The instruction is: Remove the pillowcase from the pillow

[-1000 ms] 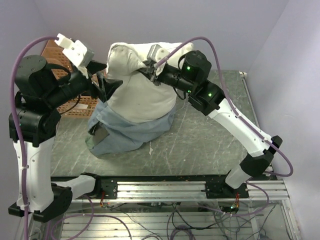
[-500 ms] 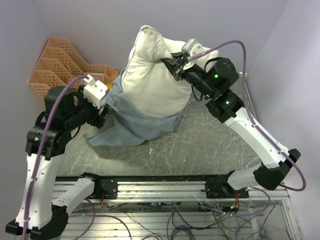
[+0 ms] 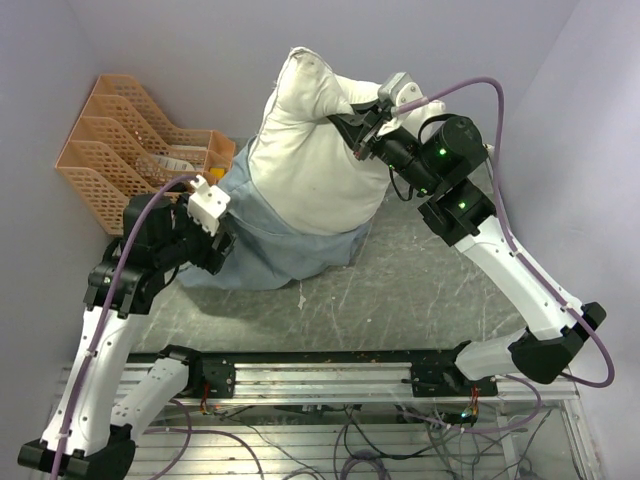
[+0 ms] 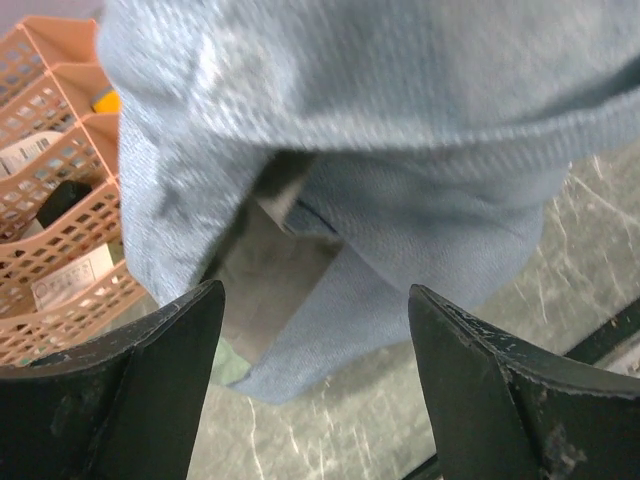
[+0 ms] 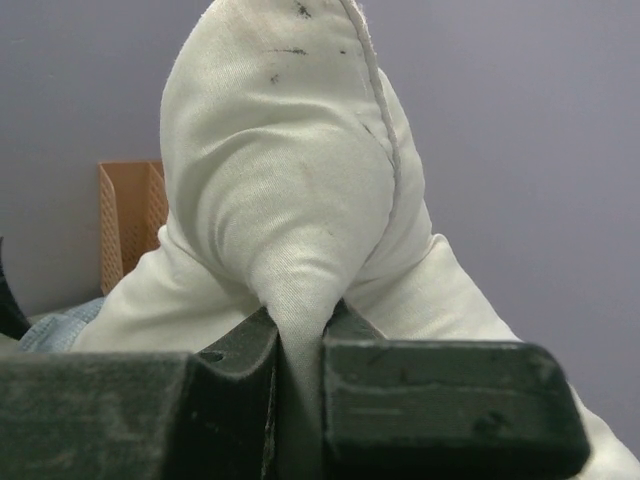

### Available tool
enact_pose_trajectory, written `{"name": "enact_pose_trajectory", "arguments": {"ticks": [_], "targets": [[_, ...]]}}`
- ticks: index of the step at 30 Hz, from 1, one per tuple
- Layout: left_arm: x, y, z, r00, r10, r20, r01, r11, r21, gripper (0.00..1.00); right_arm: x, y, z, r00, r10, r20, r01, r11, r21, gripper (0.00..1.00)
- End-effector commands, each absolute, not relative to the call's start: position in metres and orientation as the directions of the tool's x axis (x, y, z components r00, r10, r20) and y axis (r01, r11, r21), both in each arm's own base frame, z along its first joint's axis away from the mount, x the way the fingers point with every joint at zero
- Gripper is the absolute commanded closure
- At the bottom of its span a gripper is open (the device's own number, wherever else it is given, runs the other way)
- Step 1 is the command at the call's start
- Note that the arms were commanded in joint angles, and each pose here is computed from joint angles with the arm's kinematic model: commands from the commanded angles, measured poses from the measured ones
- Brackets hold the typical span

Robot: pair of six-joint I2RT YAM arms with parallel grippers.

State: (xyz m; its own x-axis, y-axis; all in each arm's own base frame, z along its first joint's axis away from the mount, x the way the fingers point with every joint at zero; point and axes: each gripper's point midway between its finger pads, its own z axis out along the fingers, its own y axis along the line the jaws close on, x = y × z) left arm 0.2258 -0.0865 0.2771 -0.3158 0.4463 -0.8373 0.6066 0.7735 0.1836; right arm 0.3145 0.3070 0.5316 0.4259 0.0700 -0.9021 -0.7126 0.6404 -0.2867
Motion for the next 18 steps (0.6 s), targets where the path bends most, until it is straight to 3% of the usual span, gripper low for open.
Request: {"name": "enact_pose_trajectory", "arguments": {"ticks": [1,6,13,16,18], "targets": [[0.261,-0.089,0.305,-0.221,0.361,-0.906,0.517,0.831,0.205,0.16,0.299,0.297,0.557,0.456,0.149,-0.878,-0.72,0.641,-0.265,1.0],[0.273,-0.107,0.316,-0.175,0.274,-0.946,0.543,0.828,0.14,0.25,0.292,0.3,0.559,0.437,0.18,-0.881,-0.75,0.614,-0.246,1.0],[0.287,-0.095,0.292,-0.206,0.319,-0.925,0.492,0.851,0.184,0.75,0.296,0.287,0.569,0.445,0.185,-0.876,-0.715,0.662,-0.223,1.0],[0.287,-0.077,0.273,-0.238,0.363,-0.901,0.43,0.871,0.238,0.9,0.307,0.271,0.583,0.457,0.195,-0.868,-0.669,0.718,-0.191,1.0],[0.287,-0.063,0.257,-0.272,0.393,-0.878,0.38,0.882,0.277,0.93,0.315,0.253,0.595,0.472,0.215,-0.855,-0.615,0.775,-0.144,1.0]]}}
